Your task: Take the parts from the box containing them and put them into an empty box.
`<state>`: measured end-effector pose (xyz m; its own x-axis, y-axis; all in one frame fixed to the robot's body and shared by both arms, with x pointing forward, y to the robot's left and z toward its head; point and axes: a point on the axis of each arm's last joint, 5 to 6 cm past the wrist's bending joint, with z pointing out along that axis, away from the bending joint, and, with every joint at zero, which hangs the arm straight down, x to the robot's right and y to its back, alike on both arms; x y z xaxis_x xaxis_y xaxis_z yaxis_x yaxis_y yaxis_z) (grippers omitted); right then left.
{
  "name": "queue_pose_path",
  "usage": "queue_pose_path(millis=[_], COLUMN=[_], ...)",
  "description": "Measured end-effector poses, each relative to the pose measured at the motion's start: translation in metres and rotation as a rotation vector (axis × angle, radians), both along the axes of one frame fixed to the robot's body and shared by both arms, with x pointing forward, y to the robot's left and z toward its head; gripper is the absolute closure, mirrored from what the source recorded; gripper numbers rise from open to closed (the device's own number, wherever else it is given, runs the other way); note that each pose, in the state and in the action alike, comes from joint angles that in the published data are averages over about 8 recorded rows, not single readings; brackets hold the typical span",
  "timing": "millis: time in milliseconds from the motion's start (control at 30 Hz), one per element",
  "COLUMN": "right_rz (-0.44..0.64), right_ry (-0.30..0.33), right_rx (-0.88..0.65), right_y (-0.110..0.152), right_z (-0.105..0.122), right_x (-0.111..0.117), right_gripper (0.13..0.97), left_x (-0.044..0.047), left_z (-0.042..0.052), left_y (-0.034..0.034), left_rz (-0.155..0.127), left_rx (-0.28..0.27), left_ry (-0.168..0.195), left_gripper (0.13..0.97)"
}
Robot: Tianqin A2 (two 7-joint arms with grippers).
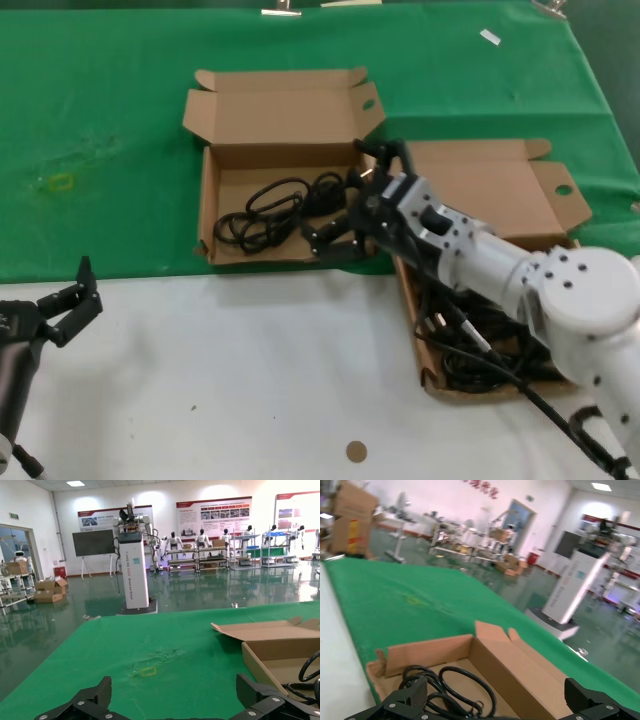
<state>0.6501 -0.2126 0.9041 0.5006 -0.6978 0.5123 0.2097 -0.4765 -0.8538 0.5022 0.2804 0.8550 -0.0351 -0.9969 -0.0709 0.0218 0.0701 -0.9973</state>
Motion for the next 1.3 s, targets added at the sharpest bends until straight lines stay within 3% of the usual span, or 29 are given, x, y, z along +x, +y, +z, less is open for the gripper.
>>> queue_pose_path(millis=[400, 1000, 1300], right_rz=[-0.179, -0.461, -0.496], right_ry=[0.019, 0.035, 0.035], right_rx=[0.191, 0.432, 0.458], right_y=[-0.021, -0.058, -0.062], right_z=[-0.026, -0.047, -0.048], right_x=[-0.045, -0.121, -0.131], right_gripper=[0.130, 0.130, 0.130], left_x=[0.0000, 0.0000, 0.0000], left_z=[0.0000, 0.0000, 0.0000], left_y=[0.0000, 0.0000, 0.0000], left_rz=[0.000, 0.000, 0.000], left_rx=[0.000, 0.000, 0.000], left_ry=[0.000, 0.000, 0.000], left_gripper=[0.166, 0.132, 0.132])
